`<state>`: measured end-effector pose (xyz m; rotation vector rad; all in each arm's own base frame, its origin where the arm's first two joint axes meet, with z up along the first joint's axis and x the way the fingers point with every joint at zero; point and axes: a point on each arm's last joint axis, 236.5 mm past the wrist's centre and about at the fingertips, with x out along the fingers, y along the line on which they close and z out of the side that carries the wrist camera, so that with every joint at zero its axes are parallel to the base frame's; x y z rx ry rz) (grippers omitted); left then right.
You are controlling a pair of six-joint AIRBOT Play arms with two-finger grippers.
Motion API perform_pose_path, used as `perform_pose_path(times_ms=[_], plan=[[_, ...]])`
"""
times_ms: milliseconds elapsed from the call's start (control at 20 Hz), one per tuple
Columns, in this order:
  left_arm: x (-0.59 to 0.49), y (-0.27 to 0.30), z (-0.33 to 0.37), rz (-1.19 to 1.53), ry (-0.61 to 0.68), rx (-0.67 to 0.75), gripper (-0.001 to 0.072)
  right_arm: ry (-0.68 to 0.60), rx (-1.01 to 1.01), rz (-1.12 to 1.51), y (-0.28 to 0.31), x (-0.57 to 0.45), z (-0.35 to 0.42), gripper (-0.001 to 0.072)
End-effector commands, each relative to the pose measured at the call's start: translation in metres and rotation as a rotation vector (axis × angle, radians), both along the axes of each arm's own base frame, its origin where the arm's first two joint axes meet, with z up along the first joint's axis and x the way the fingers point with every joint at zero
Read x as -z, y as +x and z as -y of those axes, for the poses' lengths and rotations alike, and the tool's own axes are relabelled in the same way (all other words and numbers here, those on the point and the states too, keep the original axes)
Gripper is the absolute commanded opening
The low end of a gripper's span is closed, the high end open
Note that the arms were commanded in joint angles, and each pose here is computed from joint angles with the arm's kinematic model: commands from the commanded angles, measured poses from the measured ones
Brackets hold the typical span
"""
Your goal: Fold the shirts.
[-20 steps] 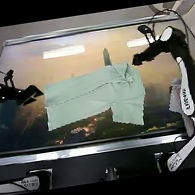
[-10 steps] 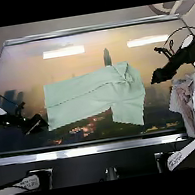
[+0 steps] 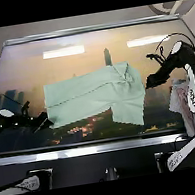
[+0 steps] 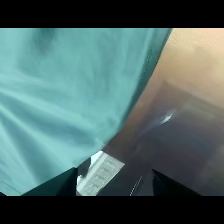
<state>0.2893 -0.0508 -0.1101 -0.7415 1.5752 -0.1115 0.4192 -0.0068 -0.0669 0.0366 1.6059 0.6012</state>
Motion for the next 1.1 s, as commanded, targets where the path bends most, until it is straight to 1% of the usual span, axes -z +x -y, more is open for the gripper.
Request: perform_pose_path(times_ms=[0,100,150,200,250,300,350,450,550,650,700,750,800,850,900,1000,1050], plan=[[0.0,0.005,0.002,0.012,0.002,-0.019,0.0028,0.029,-0.027,-0.044,-0.011,0.021,-0.017,0.0488],[-0.001,0.003,0.004,0.004,-0.004,-0.012,0.0029,0.008,-0.011,-0.025,-0.004,0.035,-0.022,0.0406],[-0.002,0.002,0.004,0.003,-0.006,-0.009,0.0028,0.004,0.007,-0.027,-0.001,0.04,-0.023,0.0382],[-0.002,0.002,0.005,0.006,-0.005,-0.008,0.0028,0.001,0.014,-0.031,0.0,0.045,-0.025,0.0374],[-0.003,0.004,0.004,0.014,-0.001,-0.011,0.0028,0.005,0.014,-0.037,0.0,0.049,-0.028,0.0311],[-0.004,0.006,0.004,0.022,0.0,-0.014,0.0028,0.001,0.023,-0.046,-0.001,0.052,-0.027,0.0187],[-0.005,0.008,0.004,0.03,0.003,-0.013,0.0028,0.004,0.026,-0.039,0.001,0.05,-0.028,0.0016],[-0.026,0.025,0.001,0.101,0.012,-0.022,0.0024,0.008,0.0,0.028,0.009,0.034,-0.028,0.0016],[-0.087,0.066,-0.01,0.311,0.065,-0.029,0.0024,-0.001,-0.071,0.198,0.029,-0.016,-0.027,0.0015],[-0.204,0.109,-0.026,0.639,0.149,-0.058,0.0024,-0.079,-0.08,0.474,0.058,-0.112,-0.017,0.0015],[-0.285,0.119,-0.033,0.85,0.203,-0.075,0.0025,-0.129,-0.069,0.647,0.067,-0.176,-0.012,0.0016],[-0.367,0.116,-0.038,1.055,0.261,-0.101,0.0026,-0.178,-0.06,0.843,0.063,-0.254,-0.009,0.0016],[-0.455,0.096,-0.041,1.276,0.33,-0.131,0.0026,-0.221,-0.054,1.045,0.046,-0.334,-0.011,0.0017],[-0.528,0.066,-0.038,1.464,0.369,-0.169,0.0026,-0.266,-0.03,1.231,0.018,-0.405,-0.011,0.0017],[-0.59,0.026,-0.031,1.631,0.373,-0.214,0.0026,-0.306,0.004,1.427,-0.021,-0.474,-0.013,0.0017],[-0.658,-0.049,-0.017,1.848,0.379,-0.265,0.0026,-0.382,0.059,1.717,-0.105,-0.568,-0.016,0.0016],[-0.675,-0.08,-0.012,1.925,0.385,-0.283,0.0026,-0.41,0.075,1.799,-0.137,-0.591,-0.016,0.0016]])
